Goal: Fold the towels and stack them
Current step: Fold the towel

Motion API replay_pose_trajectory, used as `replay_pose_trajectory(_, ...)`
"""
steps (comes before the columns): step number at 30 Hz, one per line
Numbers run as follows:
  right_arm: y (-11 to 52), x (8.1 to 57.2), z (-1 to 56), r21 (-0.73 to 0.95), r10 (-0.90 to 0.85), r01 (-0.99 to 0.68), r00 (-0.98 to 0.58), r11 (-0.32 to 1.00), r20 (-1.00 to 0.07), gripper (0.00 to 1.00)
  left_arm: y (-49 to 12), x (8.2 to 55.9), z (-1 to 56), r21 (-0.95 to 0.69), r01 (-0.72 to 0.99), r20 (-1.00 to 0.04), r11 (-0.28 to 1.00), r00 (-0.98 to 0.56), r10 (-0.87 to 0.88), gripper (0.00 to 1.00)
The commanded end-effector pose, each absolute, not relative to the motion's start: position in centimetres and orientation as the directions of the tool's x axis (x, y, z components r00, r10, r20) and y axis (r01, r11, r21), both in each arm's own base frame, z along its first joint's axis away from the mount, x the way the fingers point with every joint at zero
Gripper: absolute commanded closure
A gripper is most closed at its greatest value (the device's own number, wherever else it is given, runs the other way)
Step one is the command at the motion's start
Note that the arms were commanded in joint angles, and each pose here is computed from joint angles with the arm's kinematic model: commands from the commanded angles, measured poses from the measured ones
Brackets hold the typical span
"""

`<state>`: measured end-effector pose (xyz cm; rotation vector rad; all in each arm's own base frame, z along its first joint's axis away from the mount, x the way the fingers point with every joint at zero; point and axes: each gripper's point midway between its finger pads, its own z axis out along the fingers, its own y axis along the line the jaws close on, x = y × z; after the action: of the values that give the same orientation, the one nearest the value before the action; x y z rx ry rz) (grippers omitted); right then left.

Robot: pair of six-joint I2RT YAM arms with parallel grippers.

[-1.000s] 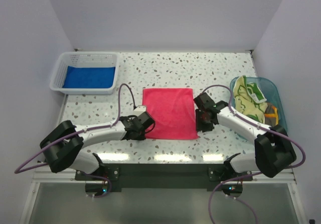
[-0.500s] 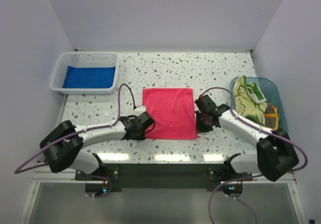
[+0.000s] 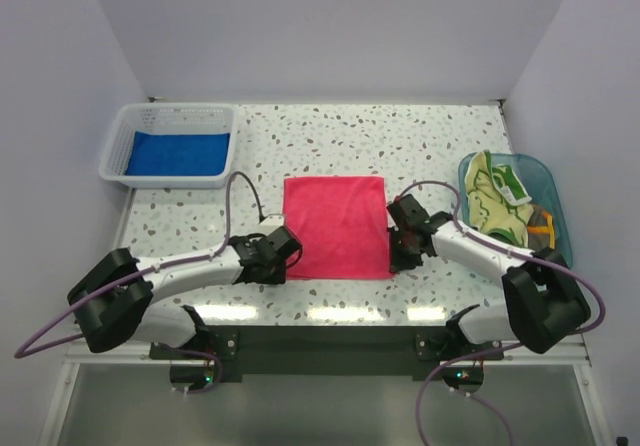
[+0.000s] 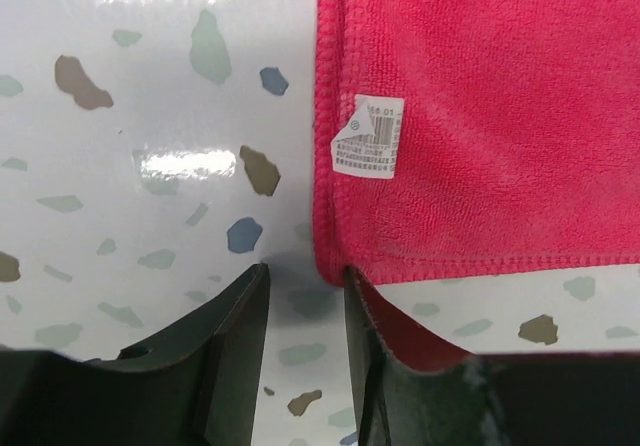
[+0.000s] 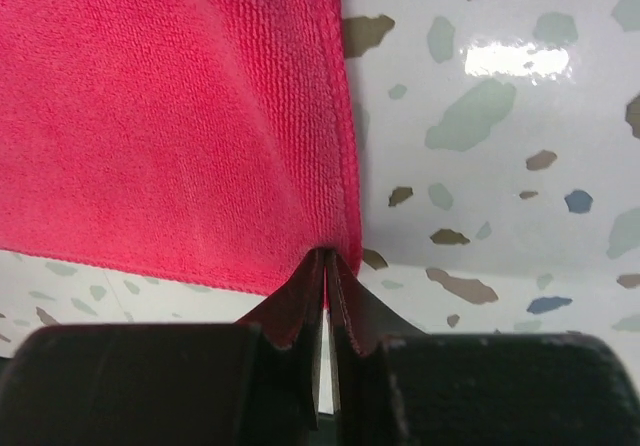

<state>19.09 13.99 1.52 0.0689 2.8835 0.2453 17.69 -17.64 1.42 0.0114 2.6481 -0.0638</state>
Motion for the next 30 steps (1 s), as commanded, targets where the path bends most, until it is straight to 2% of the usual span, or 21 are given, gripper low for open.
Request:
replay_pose_trajectory(1, 13.3, 20.2, 4.5, 0.13, 0.014, -0.027, -0.951, 0.991, -0.308, 0.89, -15.9, 15.7, 1.4, -0.007, 0.004, -0.402, 1.0, -0.916, 0.001, 0.58)
replay_pose_trajectory(6, 13.7, 24.4, 9.1, 0.07, -0.101, -0.141, -0.909, 0.988, -0.405, 0.69, -17.9, 20.2, 8.1, -0.011, 0.087, -0.556, 0.996, -0.829, 0.066, 0.46)
replay_pose_trajectory(7, 14.3, 25.9, 10.7, 0.068, -0.147, -0.197, -0.884, 0.978, -0.444, 0.63, -17.6, 21.1, 9.1, 0.02, 0.129, -0.579, 0.991, -0.807, 0.117, 0.38)
replay_pose_trajectory(9, 14.2, 27.7, 10.7, 0.054, -0.185, -0.23, -0.882, 0.972, -0.433, 0.58, -17.4, 23.9, 11.3, 0.009, 0.13, -0.624, 0.991, -0.774, 0.107, 0.31)
replay_pose_trajectory(10, 14.6, 29.2, 12.2, 0.047, -0.223, -0.275, -0.857, 0.96, -0.465, 0.54, -17.1, 25.0, 11.9, 0.012, 0.137, -0.638, 0.99, -0.761, 0.113, 0.29)
replay_pose_trajectory(11, 14.4, 30.3, 12.5, 0.035, -0.238, -0.287, -0.852, 0.957, -0.466, 0.52, -17.5, 26.6, 12.5, 0.016, 0.205, -0.663, 0.979, -0.731, 0.164, 0.28)
replay_pose_trajectory(12, 14.5, 31.1, 12.8, 0.03, -0.253, -0.302, -0.846, 0.953, -0.47, 0.52, -16.6, 28.4, 13.2, 0.017, 0.191, -0.683, 0.982, -0.714, 0.151, 0.26)
replay_pose_trajectory(15, 14.9, 35.0, 13.6, 0.033, -0.267, -0.328, -0.818, 0.944, -0.509, 0.58, -15.5, 33.4, 14.1, 0.046, 0.183, -0.725, 0.982, -0.671, 0.159, 0.28)
replay_pose_trajectory(16, 15.5, 36.6, 13.5, 0.049, -0.265, -0.34, -0.808, 0.939, -0.526, 0.67, -15.6, 34.6, 14.2, 0.037, 0.183, -0.732, 0.982, -0.664, 0.151, 0.3)
replay_pose_trajectory(17, 15.2, 37.5, 13.4, 0.056, -0.254, -0.332, -0.809, 0.942, -0.53, 0.72, -16.4, 36.6, 14.1, 0.022, 0.2, -0.741, 0.98, -0.655, 0.151, 0.32)
replay_pose_trajectory(19, 15.5, 39.7, 12.7, 0.057, -0.252, -0.331, -0.808, 0.942, -0.533, 0.77, -16.3, 38.8, 13.8, 0.025, 0.194, -0.743, 0.981, -0.652, 0.148, 0.39)
replay_pose_trajectory(22, 15.9, 42.0, 11.9, 0.082, -0.228, -0.324, -0.804, 0.943, -0.549, 0.79, -17.9, 42.2, 12.8, 0.029, 0.207, -0.741, 0.978, -0.653, 0.16, 0.45)
replay_pose_trajectory(23, 15.8, 42.5, 10.4, 0.086, -0.23, -0.319, -0.821, 0.944, -0.523, 0.79, -18.6, 43.6, 12.1, 0.031, 0.212, -0.734, 0.977, -0.658, 0.166, 0.46)
replay_pose_trajectory(26, 16.4, 44.1, 9.5, 0.093, -0.238, -0.335, -0.812, 0.937, -0.532, 0.8, -20.0, 45.7, 10.9, 0.026, 0.232, -0.728, 0.972, -0.662, 0.178, 0.51)
replay_pose_trajectory(30, 16.6, 45.2, 6.4, 0.114, -0.239, -0.333, -0.839, 0.936, -0.489, 0.81, -20.4, 46.8, 8.7, 0.052, 0.245, -0.704, 0.968, -0.678, 0.209, 0.57)
